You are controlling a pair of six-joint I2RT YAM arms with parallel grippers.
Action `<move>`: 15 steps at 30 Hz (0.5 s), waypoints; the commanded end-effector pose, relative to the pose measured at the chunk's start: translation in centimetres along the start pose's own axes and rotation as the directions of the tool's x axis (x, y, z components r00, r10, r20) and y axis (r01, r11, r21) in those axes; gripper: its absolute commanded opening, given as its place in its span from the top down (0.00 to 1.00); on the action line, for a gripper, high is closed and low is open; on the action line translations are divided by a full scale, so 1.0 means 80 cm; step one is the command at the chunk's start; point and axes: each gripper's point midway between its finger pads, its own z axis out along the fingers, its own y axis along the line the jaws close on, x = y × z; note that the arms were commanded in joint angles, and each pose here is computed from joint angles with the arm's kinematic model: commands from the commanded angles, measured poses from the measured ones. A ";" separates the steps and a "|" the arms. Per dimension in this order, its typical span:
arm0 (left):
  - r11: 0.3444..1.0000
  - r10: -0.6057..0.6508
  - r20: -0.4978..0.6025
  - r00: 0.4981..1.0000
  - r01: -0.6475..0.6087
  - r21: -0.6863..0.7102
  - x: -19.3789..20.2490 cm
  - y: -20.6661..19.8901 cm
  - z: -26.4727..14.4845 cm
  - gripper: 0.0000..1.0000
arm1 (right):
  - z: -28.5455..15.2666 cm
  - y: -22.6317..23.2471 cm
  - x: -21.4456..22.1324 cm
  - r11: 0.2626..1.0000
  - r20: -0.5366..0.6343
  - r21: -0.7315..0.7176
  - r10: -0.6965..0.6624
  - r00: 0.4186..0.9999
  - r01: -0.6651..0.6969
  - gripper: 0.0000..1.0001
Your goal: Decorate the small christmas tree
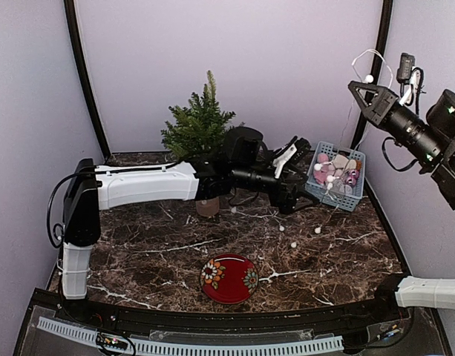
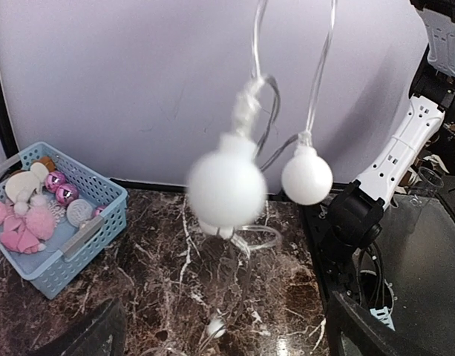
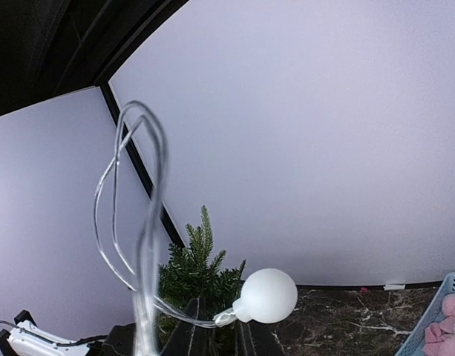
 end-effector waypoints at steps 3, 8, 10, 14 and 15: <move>0.995 -0.040 0.042 0.998 0.036 0.094 0.006 -0.025 0.021 0.04 | -0.005 0.029 -0.035 0.995 0.062 -0.101 0.031 0.998 -0.025 1.00; 0.992 -0.059 0.026 0.998 0.056 0.116 0.029 -0.029 0.045 0.05 | -0.001 0.035 -0.035 0.991 0.057 -0.126 0.048 0.997 -0.040 1.00; 0.992 -0.065 0.016 0.998 0.063 0.109 0.038 -0.027 0.053 0.12 | -0.001 0.037 -0.036 0.989 0.059 -0.139 0.053 0.997 -0.045 1.00; 0.995 -0.064 0.015 0.998 0.063 0.072 0.044 -0.015 0.060 0.46 | 0.000 0.039 -0.035 0.987 0.054 -0.150 0.059 0.997 -0.050 1.00; 0.996 -0.064 0.015 0.998 0.062 0.070 0.045 -0.014 0.061 0.57 | -0.001 0.039 -0.034 0.988 0.052 -0.148 0.059 0.997 -0.050 1.00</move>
